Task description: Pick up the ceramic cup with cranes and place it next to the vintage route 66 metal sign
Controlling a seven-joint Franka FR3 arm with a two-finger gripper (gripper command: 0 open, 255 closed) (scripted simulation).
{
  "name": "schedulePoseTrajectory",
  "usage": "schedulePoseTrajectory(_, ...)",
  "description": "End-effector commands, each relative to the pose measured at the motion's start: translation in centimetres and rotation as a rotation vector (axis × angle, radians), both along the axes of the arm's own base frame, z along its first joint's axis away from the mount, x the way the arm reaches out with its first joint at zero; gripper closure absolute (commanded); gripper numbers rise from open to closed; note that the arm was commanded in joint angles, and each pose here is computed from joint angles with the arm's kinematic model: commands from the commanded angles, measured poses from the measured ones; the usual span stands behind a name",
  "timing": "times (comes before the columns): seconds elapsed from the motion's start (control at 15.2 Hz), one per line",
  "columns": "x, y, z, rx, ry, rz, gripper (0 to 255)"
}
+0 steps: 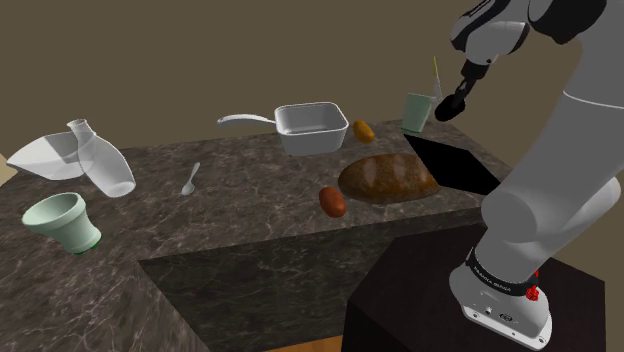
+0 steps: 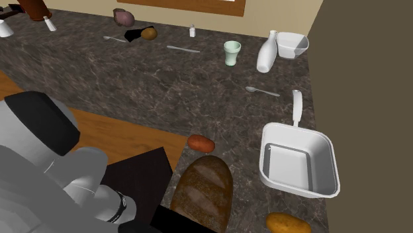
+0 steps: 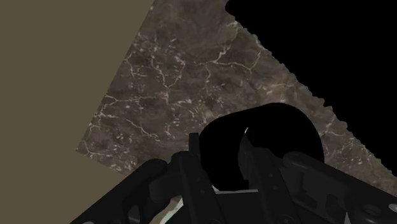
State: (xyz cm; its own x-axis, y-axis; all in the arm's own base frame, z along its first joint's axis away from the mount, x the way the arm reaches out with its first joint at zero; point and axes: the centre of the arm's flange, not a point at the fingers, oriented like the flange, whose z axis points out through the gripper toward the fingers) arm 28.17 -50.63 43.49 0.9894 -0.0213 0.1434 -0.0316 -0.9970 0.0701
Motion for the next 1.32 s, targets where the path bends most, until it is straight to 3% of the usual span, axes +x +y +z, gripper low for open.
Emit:
schedulePoseTrajectory(0.0,0.6,0.3,-1.5,0.01,0.008,0.006,255)
schedulePoseTrajectory(0.59,0.6,0.3,-6.3,0.01,0.008,0.006,255)
schedulePoseTrajectory(1.12,0.6,0.3,-6.3,0.01,0.008,0.006,255)
schedulePoseTrajectory(1.19,0.6,0.3,-6.3,0.01,0.007,0.006,0)
schedulePoseTrajectory(1.25,0.6,0.3,-6.3,0.01,0.007,0.006,0)
